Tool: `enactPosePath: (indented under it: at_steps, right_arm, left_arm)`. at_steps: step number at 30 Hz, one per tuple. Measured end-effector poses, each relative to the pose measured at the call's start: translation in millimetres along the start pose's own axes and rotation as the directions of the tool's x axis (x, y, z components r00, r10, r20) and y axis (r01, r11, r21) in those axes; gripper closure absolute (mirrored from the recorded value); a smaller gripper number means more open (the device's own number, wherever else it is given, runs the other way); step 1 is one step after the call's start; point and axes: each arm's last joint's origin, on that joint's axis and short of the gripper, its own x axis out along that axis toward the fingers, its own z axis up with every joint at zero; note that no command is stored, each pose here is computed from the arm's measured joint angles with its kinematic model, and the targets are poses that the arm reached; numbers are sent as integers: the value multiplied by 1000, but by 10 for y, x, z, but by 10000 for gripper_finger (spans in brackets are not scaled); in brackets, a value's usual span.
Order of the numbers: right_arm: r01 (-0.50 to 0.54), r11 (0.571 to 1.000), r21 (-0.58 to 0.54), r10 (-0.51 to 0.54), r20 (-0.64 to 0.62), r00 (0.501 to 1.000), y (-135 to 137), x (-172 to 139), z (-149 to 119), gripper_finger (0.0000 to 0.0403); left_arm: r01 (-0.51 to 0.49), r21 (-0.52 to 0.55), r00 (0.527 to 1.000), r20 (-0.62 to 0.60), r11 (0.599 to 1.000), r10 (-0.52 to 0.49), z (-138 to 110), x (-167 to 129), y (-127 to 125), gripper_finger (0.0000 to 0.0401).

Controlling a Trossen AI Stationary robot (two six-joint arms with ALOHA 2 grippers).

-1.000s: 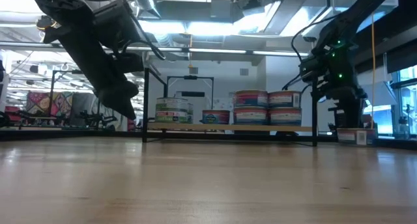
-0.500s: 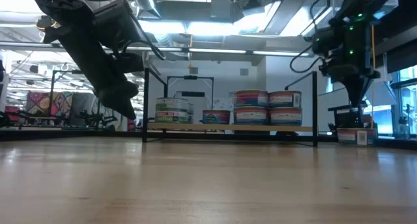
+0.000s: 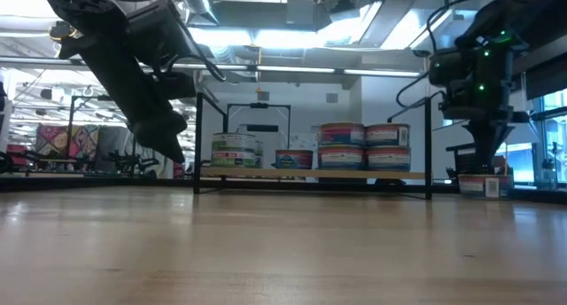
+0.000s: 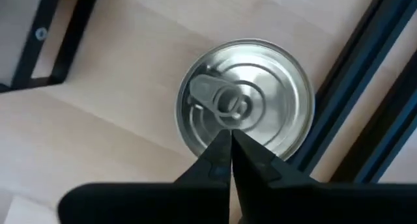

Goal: Stack canned seafood by type on shelf
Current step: Stack the blue pink tuna can on top of the other blue pink tuna can on the shelf

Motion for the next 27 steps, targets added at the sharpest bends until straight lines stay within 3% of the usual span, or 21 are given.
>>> enactPosePath:
  at_steps: [11, 27]
  right_arm:
    - [43, 980, 195, -28, -79, 996, -14, 167, -110, 388]
    - [60, 972, 229, -61, -3, 998, -19, 207, -72, 388]
  left_arm:
    - [0, 10, 1000, 0, 1000, 0, 0, 0, 0, 265]
    - [0, 27, 1000, 0, 1000, 0, 0, -1, -1, 265]
